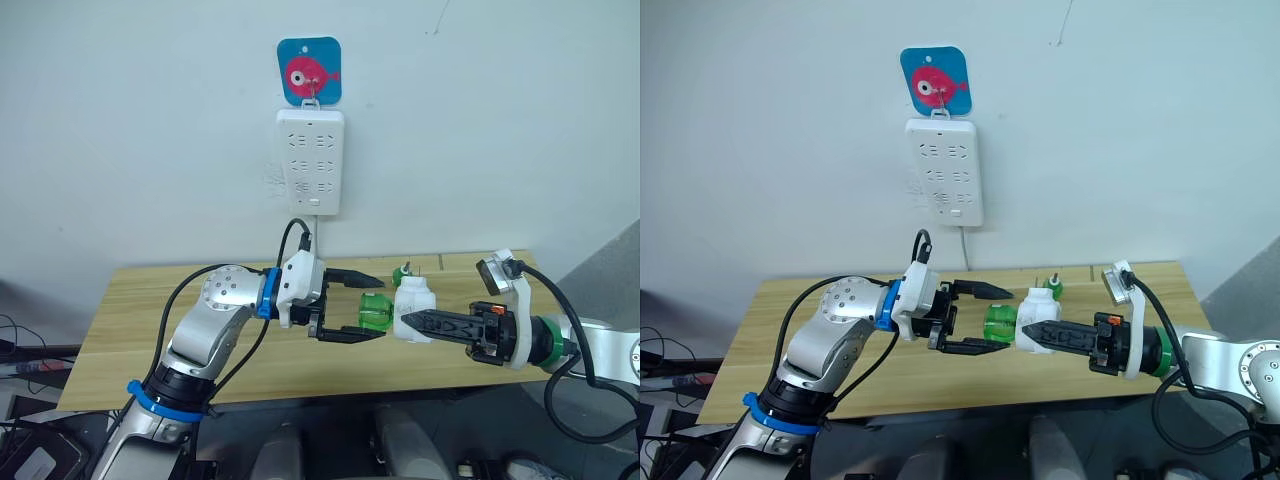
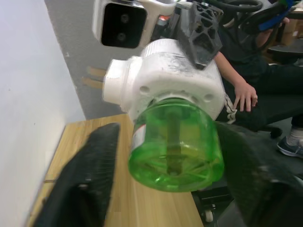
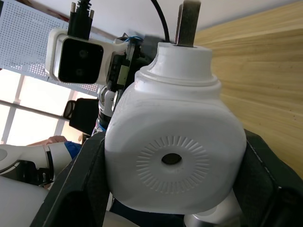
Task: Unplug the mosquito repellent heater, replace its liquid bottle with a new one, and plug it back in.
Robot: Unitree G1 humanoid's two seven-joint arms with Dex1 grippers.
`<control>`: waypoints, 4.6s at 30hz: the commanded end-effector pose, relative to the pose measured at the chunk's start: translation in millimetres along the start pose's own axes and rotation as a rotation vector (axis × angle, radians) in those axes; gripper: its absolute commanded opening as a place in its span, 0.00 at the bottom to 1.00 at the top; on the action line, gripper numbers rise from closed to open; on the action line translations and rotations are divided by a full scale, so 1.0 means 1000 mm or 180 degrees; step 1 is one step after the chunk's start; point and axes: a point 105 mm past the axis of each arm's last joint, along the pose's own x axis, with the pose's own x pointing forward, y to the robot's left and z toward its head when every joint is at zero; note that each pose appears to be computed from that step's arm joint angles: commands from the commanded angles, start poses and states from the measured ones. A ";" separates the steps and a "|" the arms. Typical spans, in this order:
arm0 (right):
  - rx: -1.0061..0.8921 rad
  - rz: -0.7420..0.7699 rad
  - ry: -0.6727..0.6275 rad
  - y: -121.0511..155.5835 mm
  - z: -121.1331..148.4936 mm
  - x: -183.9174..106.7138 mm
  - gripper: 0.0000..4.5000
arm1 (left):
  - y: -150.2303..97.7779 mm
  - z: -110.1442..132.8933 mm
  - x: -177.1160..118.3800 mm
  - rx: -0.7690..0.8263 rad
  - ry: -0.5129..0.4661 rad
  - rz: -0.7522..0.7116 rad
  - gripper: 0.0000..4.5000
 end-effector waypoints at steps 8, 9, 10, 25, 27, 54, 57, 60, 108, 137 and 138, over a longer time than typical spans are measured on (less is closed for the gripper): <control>-0.0114 0.0176 0.0028 0.015 0.000 0.002 0.67 | -0.004 0.002 0.005 0.0184 -0.0005 -0.0071 0.50; -0.0116 0.0187 0.0023 0.016 0.000 0.002 0.67 | -0.003 0.002 0.005 0.0180 -0.0007 -0.0063 0.50; -0.0116 0.0197 0.0015 0.016 0.000 0.001 0.67 | -0.003 0.002 0.005 0.0181 -0.0008 -0.0057 0.50; -0.0853 -0.1045 0.0200 -0.015 -0.001 -0.069 0.92 | 0.000 -0.011 -0.007 -0.0004 -0.0001 0.0050 0.50; -0.1058 -0.1048 0.0119 -0.008 0.012 -0.073 0.78 | -0.001 -0.013 -0.009 -0.0015 0.0013 0.0022 0.50; -0.1277 -0.0136 0.0572 0.018 0.035 0.009 0.00 | -0.008 -0.004 -0.003 0.0289 -0.0186 -0.0083 0.50; -0.1237 -0.0178 0.0597 0.011 0.033 0.012 0.00 | -0.009 -0.002 -0.003 0.0323 -0.0202 -0.0090 0.50; -0.1213 -0.0208 0.0603 0.007 0.034 0.012 0.00 | -0.009 0.000 -0.002 0.0356 -0.0212 -0.0095 0.50; -0.1535 -0.0446 -0.0037 0.031 0.067 -0.019 0.36 | 0.009 -0.010 -0.012 0.0526 -0.0137 0.0468 0.50; 0.0149 -0.1332 -0.2634 0.007 0.052 0.017 1.00 | 0.056 0.002 0.013 -0.0505 -0.0948 0.1790 0.50; 0.0187 -0.1313 -0.2640 0.007 0.053 0.019 1.00 | 0.056 0.002 0.014 -0.0505 -0.0949 0.1786 0.50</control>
